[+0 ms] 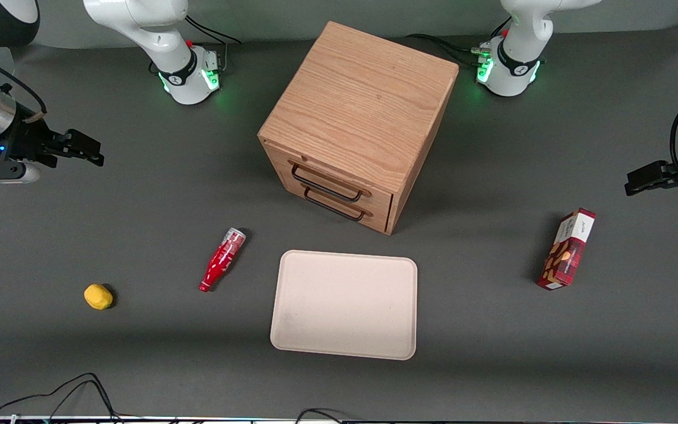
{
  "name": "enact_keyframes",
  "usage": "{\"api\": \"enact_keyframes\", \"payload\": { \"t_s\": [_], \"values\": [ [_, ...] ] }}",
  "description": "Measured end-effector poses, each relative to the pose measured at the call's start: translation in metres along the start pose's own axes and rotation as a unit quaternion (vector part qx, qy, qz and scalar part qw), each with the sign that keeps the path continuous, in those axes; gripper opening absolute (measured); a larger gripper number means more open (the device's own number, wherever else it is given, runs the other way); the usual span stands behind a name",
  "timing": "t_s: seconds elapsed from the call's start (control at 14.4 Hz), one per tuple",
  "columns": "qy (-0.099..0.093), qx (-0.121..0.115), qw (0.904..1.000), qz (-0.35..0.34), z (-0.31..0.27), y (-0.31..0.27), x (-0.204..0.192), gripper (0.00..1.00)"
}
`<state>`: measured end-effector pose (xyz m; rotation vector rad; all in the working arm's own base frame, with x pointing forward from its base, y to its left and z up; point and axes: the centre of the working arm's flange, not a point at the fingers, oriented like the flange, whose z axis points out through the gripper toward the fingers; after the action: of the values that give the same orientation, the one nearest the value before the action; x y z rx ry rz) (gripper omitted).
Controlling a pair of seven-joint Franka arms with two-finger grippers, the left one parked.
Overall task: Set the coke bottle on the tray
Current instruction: 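Move the right gripper down toward the red Coca-Cola bottle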
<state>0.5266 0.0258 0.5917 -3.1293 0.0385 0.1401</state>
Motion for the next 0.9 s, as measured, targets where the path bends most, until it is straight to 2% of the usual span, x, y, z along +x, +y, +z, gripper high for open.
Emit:
{"api": "enact_keyframes", "payload": {
  "t_s": [0.35, 0.48, 0.69, 0.9],
  "values": [
    [-0.002, 0.006, 1.0000, -0.002, 0.002, -0.004, 0.006, 1.00],
    [-0.018, 0.006, 0.9997, 0.018, 0.019, -0.011, 0.016, 1.00],
    [-0.055, 0.004, 0.9976, 0.043, 0.085, -0.033, 0.054, 1.00],
    [-0.060, 0.005, 0.9935, 0.096, 0.167, -0.061, 0.098, 1.00]
  ]
}}
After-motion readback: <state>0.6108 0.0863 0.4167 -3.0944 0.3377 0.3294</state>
